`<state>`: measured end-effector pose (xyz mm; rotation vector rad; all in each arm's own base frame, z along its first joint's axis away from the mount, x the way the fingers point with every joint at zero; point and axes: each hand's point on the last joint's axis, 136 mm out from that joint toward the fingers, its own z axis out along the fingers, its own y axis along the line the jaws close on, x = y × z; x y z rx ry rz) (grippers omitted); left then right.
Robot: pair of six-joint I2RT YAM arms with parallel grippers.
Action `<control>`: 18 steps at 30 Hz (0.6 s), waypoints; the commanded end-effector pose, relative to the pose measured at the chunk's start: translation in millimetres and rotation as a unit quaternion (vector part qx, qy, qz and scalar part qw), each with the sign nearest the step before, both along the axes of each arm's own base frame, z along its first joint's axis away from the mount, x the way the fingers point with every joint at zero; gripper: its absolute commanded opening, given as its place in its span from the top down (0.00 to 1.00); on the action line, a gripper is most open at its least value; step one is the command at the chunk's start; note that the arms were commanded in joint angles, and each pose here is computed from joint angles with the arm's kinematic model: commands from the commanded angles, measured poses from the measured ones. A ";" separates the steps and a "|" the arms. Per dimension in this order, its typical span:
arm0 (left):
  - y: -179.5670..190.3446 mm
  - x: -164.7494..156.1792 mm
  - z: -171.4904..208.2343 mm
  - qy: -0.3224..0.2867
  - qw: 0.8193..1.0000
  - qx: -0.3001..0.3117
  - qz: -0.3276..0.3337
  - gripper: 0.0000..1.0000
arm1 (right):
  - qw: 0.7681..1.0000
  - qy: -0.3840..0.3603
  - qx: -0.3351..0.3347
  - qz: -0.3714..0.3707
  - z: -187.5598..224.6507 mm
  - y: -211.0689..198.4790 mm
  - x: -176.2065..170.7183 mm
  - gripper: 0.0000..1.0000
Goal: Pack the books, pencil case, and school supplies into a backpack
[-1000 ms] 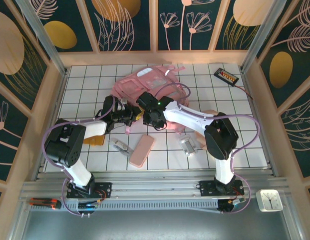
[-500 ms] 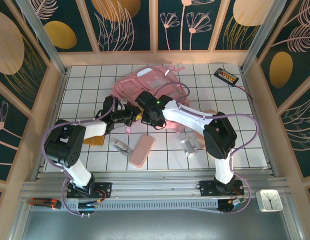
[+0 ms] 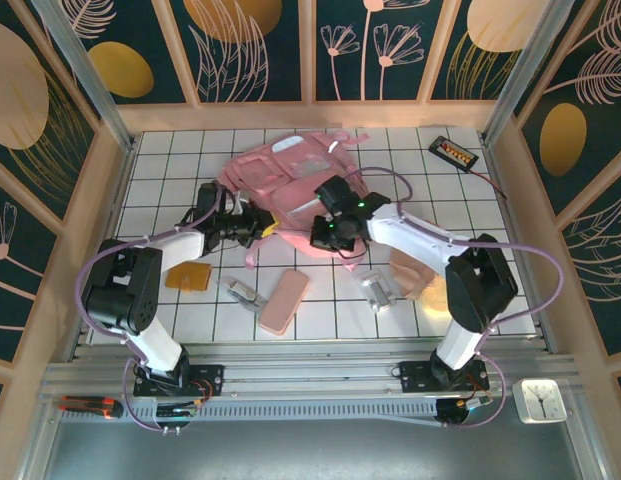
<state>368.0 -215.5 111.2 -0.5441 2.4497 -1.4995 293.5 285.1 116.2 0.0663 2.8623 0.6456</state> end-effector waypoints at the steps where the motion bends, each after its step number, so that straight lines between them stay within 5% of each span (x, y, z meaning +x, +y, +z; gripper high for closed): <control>1: 54.9 38.5 20.1 -0.077 0.993 0.058 0.075 1.00 | 0.988 0.050 -0.137 -0.043 -25.1 -100.1 -11.0 1.00; 11: 118.8 57.7 10.5 -0.077 0.984 0.106 0.119 1.00 | 0.988 0.064 -0.121 -0.073 -45.2 -163.9 18.8 1.00; 18: 122.1 101.5 25.7 -0.109 0.984 0.078 0.117 1.00 | 0.998 0.045 -0.051 -0.013 -39.4 -117.7 26.3 1.00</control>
